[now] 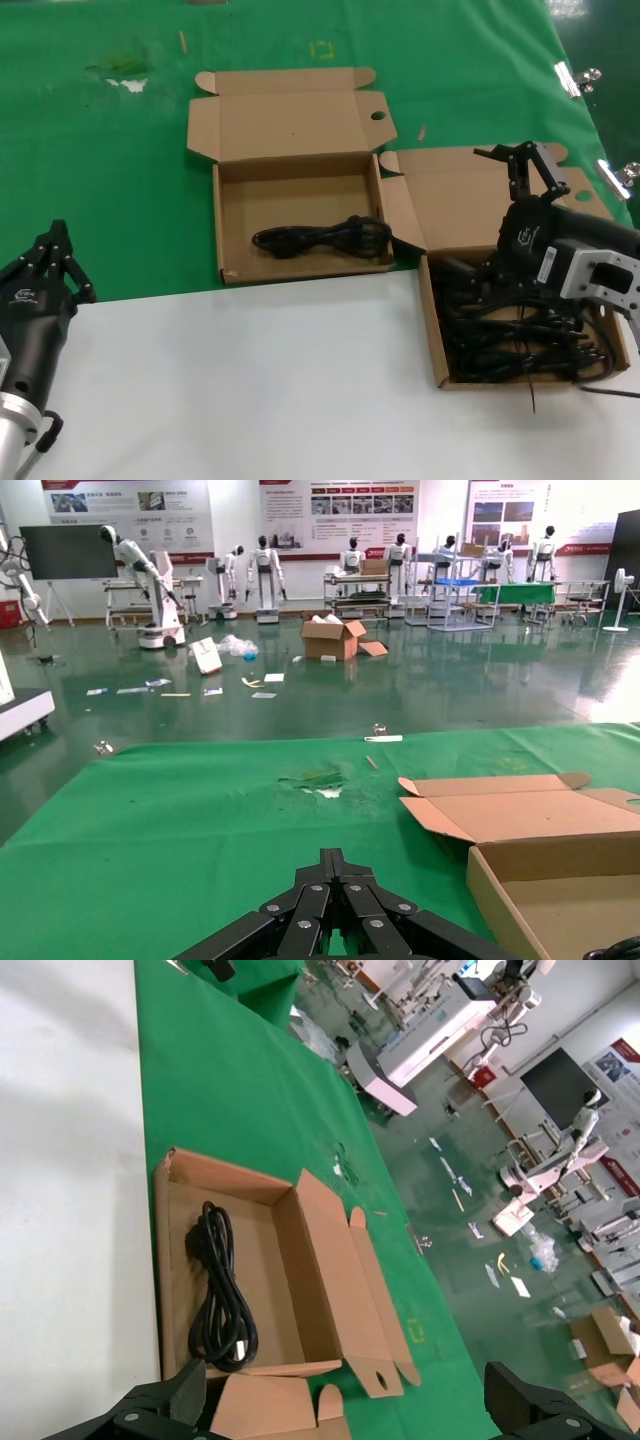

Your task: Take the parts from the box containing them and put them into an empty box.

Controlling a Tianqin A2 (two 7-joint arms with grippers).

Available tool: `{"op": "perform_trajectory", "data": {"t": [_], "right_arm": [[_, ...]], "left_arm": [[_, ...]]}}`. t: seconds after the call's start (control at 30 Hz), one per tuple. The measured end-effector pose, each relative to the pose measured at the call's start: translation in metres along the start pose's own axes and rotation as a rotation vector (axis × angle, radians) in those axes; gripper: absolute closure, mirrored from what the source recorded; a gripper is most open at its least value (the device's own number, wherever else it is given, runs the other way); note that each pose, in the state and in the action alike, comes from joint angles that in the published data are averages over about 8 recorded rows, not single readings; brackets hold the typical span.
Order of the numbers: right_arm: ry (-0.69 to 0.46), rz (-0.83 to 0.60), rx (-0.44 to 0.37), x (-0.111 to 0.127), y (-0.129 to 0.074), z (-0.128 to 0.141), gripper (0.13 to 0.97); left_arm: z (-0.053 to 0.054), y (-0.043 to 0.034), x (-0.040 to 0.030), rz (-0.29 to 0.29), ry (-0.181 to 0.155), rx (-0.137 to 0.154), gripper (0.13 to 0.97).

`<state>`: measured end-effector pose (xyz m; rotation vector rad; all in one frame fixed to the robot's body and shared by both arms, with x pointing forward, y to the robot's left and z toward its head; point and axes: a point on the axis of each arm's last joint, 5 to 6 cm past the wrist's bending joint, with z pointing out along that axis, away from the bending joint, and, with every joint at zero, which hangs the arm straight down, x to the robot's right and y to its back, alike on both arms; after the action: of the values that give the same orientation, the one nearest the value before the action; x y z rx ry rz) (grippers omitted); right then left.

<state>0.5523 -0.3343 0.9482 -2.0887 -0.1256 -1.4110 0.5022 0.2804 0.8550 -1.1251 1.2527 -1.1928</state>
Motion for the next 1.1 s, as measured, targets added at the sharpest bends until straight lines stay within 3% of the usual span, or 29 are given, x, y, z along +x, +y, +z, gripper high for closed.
{"op": "perform_trajectory", "data": {"t": [0.53, 0.83, 1.1], "right_arm": [[0.038, 0.059, 0.004, -0.007, -0.002, 0.0, 0.13], [0.109, 0.175, 0.008, -0.019, -0.005, 0.005, 0.13], [0.174, 0.287, 0.009, -0.03, -0.007, 0.009, 0.13]], "left_arm": [[0.0, 0.0, 0.0, 0.0, 0.0, 0.0, 0.929], [0.0, 0.0, 0.0, 0.0, 0.0, 0.0, 0.835], [0.0, 0.0, 0.0, 0.0, 0.0, 0.0, 0.674]]}}
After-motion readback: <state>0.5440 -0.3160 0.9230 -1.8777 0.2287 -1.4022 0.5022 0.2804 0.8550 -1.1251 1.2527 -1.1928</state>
